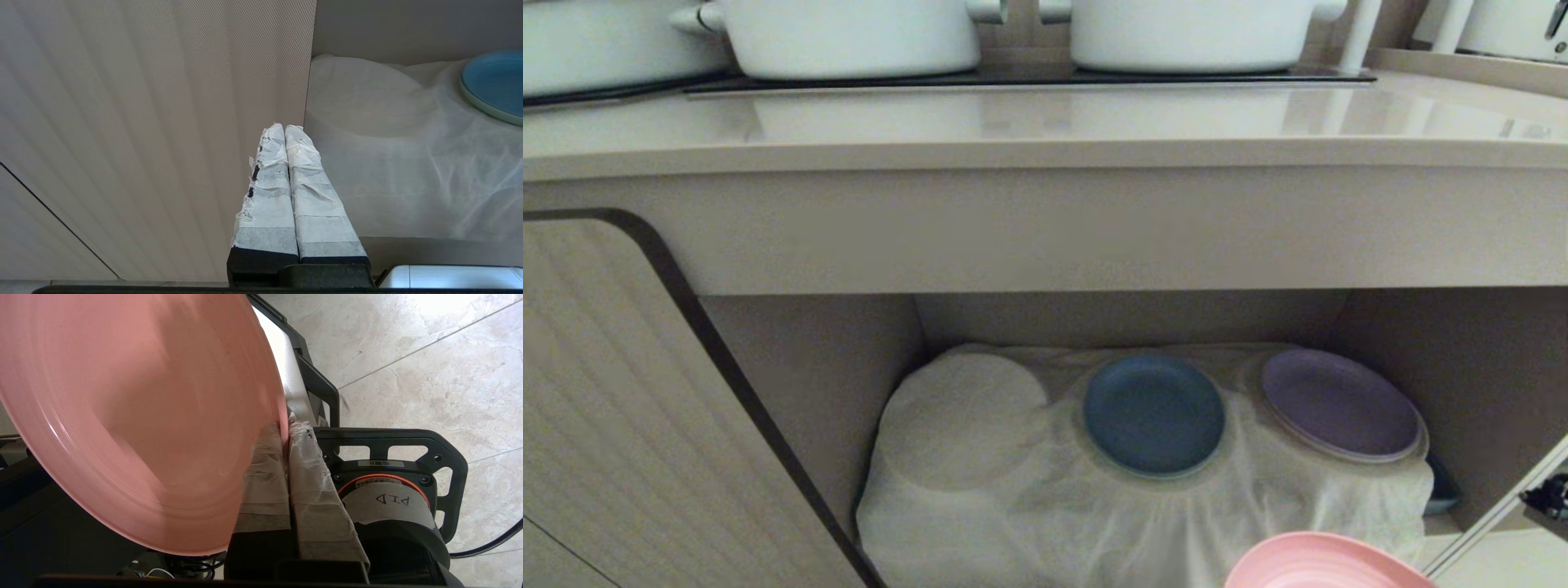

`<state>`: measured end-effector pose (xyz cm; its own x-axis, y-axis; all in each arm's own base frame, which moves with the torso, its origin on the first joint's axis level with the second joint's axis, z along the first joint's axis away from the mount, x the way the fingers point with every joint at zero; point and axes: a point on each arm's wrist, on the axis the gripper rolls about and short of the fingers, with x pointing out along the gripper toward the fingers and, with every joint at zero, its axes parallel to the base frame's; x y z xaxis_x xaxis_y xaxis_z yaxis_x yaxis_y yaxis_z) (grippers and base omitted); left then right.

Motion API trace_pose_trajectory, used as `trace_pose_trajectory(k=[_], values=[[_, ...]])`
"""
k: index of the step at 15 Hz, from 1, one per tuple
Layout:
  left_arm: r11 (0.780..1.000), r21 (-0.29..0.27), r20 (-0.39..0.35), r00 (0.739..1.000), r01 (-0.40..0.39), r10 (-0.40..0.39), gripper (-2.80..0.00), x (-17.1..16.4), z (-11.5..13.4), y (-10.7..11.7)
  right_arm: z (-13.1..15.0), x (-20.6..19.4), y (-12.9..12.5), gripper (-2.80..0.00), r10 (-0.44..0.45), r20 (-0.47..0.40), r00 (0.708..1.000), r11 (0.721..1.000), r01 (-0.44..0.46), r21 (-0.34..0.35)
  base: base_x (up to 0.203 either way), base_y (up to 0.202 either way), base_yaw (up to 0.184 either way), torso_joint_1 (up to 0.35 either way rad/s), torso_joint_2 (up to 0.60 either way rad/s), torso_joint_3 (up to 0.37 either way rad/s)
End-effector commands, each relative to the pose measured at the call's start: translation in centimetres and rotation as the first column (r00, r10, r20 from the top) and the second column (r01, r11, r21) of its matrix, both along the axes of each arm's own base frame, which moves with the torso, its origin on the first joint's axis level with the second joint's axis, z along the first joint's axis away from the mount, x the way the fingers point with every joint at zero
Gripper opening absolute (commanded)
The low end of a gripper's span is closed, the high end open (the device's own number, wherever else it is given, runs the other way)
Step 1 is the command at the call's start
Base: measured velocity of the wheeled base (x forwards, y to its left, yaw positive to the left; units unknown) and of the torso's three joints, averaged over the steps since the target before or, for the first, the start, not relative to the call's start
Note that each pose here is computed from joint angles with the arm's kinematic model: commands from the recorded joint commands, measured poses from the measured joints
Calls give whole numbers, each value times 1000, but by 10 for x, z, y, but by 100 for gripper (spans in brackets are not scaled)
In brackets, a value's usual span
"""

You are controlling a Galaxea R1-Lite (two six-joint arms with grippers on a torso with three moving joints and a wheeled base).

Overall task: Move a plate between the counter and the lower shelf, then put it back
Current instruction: Put the plate in the cupboard

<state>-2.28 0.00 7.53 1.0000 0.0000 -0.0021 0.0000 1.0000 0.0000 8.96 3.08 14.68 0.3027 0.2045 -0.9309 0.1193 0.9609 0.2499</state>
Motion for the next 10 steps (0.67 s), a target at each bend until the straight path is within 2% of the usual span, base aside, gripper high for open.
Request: trace_pose_trajectory(k=[1, 10], values=[[1000, 0, 1, 1000, 0, 0, -280, 0, 0, 0, 0, 0, 0, -280, -1, -5, 1000, 1000, 1, 1, 0, 0, 0, 2, 17, 42], [1000, 0, 1, 1000, 0, 0, -280, 0, 0, 0, 4, 0, 2, -280, 14, 17, 1000, 1000, -14, 7, 0, 0, 0, 0, 1, 4]])
